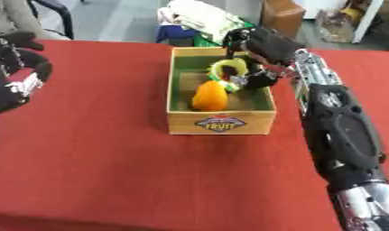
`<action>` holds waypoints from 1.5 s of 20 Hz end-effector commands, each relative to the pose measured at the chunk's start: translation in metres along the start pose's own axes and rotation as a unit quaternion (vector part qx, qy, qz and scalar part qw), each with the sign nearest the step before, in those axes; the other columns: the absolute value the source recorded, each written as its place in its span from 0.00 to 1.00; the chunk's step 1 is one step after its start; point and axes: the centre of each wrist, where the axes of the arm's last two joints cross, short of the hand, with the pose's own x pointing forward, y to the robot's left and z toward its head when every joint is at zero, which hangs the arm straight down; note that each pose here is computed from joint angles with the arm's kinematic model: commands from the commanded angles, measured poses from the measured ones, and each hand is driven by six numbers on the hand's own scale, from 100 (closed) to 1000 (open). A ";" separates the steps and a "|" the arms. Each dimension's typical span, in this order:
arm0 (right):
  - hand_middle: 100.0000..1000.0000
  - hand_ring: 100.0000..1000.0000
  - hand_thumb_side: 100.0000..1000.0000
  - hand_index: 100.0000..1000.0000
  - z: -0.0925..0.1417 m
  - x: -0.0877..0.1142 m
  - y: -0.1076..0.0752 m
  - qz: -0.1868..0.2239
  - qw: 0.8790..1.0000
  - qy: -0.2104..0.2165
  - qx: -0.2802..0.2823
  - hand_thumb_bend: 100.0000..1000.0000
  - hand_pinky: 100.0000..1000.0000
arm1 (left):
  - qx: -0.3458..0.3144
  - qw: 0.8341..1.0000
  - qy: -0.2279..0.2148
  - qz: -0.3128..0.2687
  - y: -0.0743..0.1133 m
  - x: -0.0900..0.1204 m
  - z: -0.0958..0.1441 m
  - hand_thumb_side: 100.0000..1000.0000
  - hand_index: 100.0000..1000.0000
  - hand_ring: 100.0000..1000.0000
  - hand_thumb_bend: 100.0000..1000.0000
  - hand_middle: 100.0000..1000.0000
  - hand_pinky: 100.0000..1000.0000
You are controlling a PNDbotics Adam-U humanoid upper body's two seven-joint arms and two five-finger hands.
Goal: Pick up objects on the table and place them in the box.
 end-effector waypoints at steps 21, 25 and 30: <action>0.67 0.65 0.36 0.80 0.073 -0.049 -0.023 0.029 0.993 0.088 -0.070 0.00 0.55 | 0.021 0.999 0.037 -0.018 0.007 -0.016 0.019 0.28 0.82 0.61 0.32 0.63 0.65; 0.67 0.64 0.33 0.80 0.099 -0.057 -0.020 0.017 0.991 0.113 -0.068 0.00 0.54 | 0.021 0.999 0.044 -0.024 0.007 -0.019 0.023 0.27 0.82 0.62 0.30 0.63 0.65; 0.66 0.64 0.30 0.79 0.124 -0.062 -0.015 0.000 0.988 0.137 -0.065 0.00 0.54 | 0.023 0.998 0.051 -0.024 0.007 -0.022 0.026 0.25 0.82 0.62 0.28 0.63 0.65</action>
